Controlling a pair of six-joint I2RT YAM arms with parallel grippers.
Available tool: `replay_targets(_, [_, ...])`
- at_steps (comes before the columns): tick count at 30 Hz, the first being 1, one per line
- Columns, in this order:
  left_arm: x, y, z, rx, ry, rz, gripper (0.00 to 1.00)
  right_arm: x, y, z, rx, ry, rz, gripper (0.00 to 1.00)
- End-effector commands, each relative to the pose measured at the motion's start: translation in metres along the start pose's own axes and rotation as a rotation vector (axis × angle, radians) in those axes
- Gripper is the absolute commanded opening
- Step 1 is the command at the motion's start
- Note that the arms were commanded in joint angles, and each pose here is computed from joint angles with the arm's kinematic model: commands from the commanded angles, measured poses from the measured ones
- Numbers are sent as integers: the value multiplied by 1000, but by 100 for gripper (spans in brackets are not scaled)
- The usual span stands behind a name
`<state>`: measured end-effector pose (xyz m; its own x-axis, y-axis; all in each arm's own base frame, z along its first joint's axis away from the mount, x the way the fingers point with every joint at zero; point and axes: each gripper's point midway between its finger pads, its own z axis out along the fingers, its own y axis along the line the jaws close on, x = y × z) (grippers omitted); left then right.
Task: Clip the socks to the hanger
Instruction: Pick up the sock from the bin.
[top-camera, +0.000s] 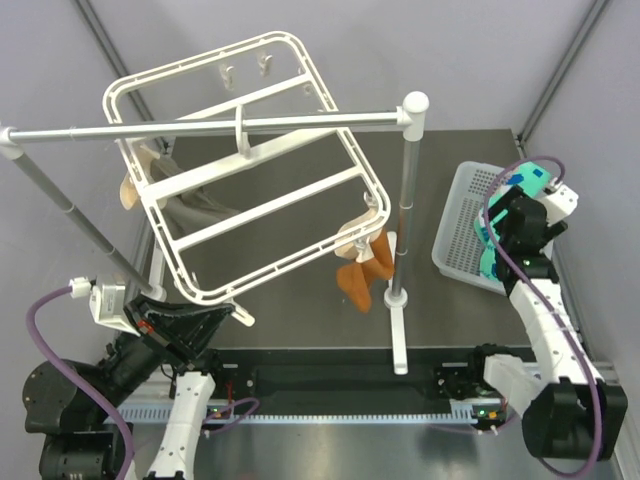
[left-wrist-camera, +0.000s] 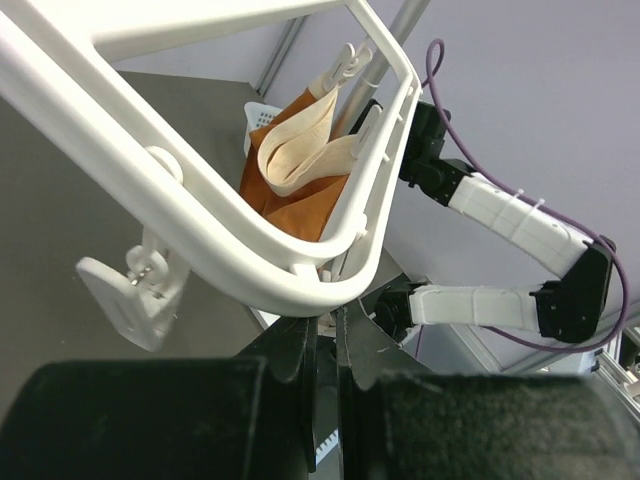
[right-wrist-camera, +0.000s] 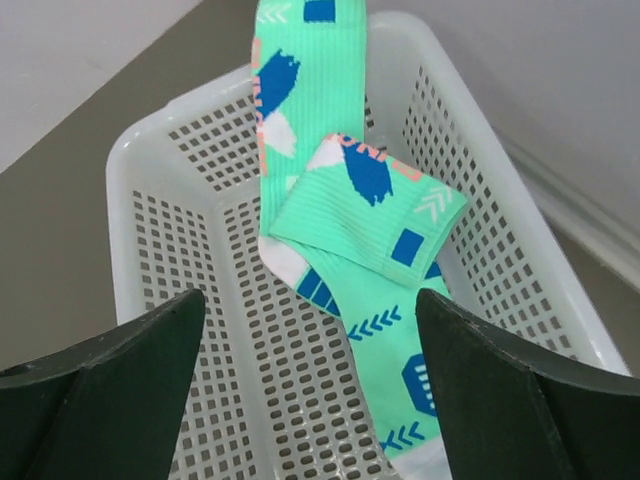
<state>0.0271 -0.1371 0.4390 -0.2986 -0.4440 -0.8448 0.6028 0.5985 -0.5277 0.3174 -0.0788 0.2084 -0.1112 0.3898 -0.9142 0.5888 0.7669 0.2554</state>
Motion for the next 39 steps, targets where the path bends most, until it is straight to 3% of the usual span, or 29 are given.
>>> replay_targets(1, [-6, 5, 6, -15, -2, -7, 0, -17, 24, 21, -90, 5, 207, 86])
replay_targets(7, [-7, 2, 4, -11, -5, -7, 0, 12, 12, 55, 66, 74, 420, 86])
replay_targets(11, [-7, -2, 3, -2, -2, -3, 0, 13, 2, 72, 94, 28, 567, 85])
replay_targets(23, [-6, 1, 3, -14, -1, -3, 0, 49, -8, 119, 216, 115, 645, 80])
replay_targets(28, [-6, 1, 3, -14, -1, -7, 0, 59, -10, 133, 244, 132, 606, 62])
replay_targets(33, [-6, 2, 3, -16, -3, -4, 0, 66, -16, 140, 261, 133, 554, 53])
replay_targets(39, [-6, 1, 3, -14, -1, -2, 0, 70, -22, 144, 257, 123, 508, 35])
